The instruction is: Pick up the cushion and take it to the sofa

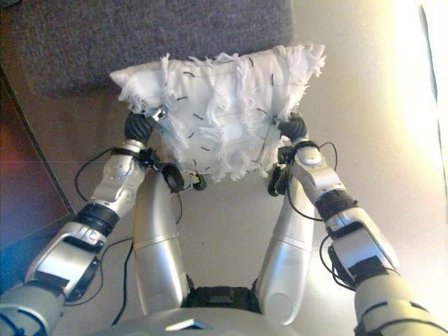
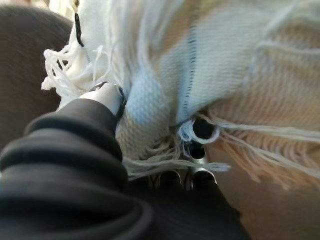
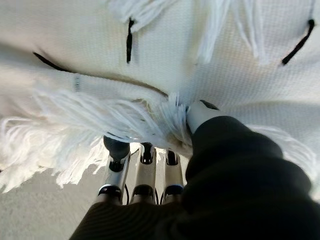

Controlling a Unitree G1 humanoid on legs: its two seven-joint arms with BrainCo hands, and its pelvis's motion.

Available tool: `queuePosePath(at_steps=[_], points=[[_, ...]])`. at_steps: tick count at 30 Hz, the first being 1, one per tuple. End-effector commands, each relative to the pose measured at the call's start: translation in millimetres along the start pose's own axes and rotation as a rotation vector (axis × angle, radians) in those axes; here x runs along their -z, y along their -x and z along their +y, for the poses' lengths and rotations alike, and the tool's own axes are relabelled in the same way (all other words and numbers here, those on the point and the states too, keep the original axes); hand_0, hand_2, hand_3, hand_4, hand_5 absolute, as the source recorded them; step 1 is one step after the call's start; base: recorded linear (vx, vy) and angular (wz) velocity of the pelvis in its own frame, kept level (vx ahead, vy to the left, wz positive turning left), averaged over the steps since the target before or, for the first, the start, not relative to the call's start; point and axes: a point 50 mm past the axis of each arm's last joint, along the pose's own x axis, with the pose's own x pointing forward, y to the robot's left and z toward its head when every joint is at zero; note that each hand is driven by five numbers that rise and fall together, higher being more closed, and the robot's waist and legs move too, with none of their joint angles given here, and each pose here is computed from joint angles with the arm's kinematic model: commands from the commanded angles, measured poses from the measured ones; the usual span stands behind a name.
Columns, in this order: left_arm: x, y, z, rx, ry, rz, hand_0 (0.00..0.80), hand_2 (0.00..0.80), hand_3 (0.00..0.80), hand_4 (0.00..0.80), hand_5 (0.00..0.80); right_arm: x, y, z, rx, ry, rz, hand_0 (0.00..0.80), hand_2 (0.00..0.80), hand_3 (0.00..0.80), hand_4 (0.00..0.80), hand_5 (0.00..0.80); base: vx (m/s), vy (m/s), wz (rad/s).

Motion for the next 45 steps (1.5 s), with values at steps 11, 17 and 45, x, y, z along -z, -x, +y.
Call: queuePosePath(at_steps=[11,17,45], points=[[-65,-12,-51,0.195,0.099,-0.317,0.8,0.8,0.8,0.8,0.8,-51,35,46,-0.219,-0.166,-0.408,0.8,0.8,0.8,0.8,0.8,0.092,-0.056,-0.08],[-53,-5,-44,0.156,0.091,-0.234,0.8,0.8,0.8,0.8,0.8,-33,44,38,-0.216,-0.162,-0.354,0.8,0.8,0.8,0.8,0.8,0.124,-0.1,0.05],[4,24,4,-0.002,0.077,0.109,0.8,0.8,0.8,0.8,0.8,54,58,49,-0.094,-0.346,0.034,0.8,0.8,0.8,0.8,0.8,0.144,0.06,0.01]])
